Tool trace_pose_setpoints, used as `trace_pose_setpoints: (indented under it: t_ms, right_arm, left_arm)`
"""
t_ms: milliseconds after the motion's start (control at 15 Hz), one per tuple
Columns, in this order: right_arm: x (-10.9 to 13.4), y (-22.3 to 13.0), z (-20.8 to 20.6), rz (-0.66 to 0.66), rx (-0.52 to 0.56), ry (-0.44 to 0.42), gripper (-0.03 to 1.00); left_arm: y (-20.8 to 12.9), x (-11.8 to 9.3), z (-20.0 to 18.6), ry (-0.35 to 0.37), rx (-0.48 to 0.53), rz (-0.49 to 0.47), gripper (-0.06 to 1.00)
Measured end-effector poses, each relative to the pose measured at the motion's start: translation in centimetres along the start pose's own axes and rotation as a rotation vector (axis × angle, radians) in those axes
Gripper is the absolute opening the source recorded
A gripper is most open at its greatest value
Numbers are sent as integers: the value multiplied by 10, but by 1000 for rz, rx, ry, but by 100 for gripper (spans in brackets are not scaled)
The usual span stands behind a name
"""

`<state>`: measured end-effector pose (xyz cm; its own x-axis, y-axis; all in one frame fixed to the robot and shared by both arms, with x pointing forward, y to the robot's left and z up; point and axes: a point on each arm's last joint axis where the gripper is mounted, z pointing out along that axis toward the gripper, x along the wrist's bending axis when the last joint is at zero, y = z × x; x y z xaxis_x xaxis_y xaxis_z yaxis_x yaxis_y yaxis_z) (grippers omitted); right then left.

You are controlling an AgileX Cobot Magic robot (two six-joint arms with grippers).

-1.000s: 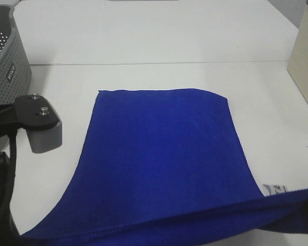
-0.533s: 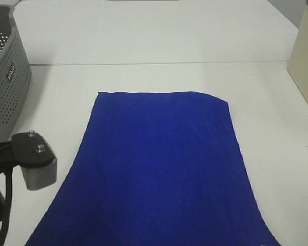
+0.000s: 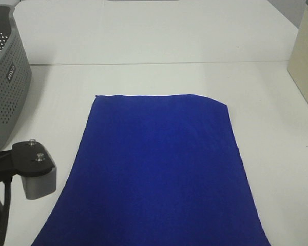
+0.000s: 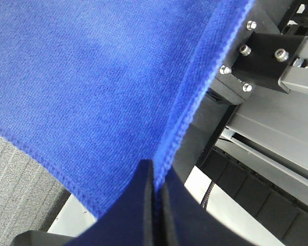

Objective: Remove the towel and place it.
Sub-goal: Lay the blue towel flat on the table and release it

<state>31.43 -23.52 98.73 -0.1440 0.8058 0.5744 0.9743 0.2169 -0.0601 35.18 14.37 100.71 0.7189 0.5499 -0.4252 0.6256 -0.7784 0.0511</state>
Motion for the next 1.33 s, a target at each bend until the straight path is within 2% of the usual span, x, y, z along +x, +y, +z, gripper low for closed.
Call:
trace_pose_setpoints:
  t_ms: [467, 733, 800, 867, 933, 1200, 1333]
  right_arm:
    - [-1, 0, 0, -3, 4, -16, 3]
    - [-2, -1, 0, -2, 6, -23, 10]
    - [-3, -1, 0, -1, 7, -30, 16]
    - [-3, -1, 0, -1, 7, -30, 16]
    - [-3, -1, 0, -2, 8, -32, 20]
    - [-2, 0, 0, 46, 2, -15, 46]
    - [0, 0, 0, 93, -2, 1, 56]
  left_arm:
    - [0, -5, 1, -56, -5, -49, 0]
    - [0, -6, 2, -72, -2, -65, 0]
    - [-1, -6, 2, -73, 1, -69, 5]
    - [-1, -6, 2, -73, 1, -69, 5]
    - [-1, -6, 2, -72, 3, -73, 11]
    - [-2, -7, 2, -79, 12, -102, 40]
    - [-1, -8, 1, -95, 9, -110, 51]
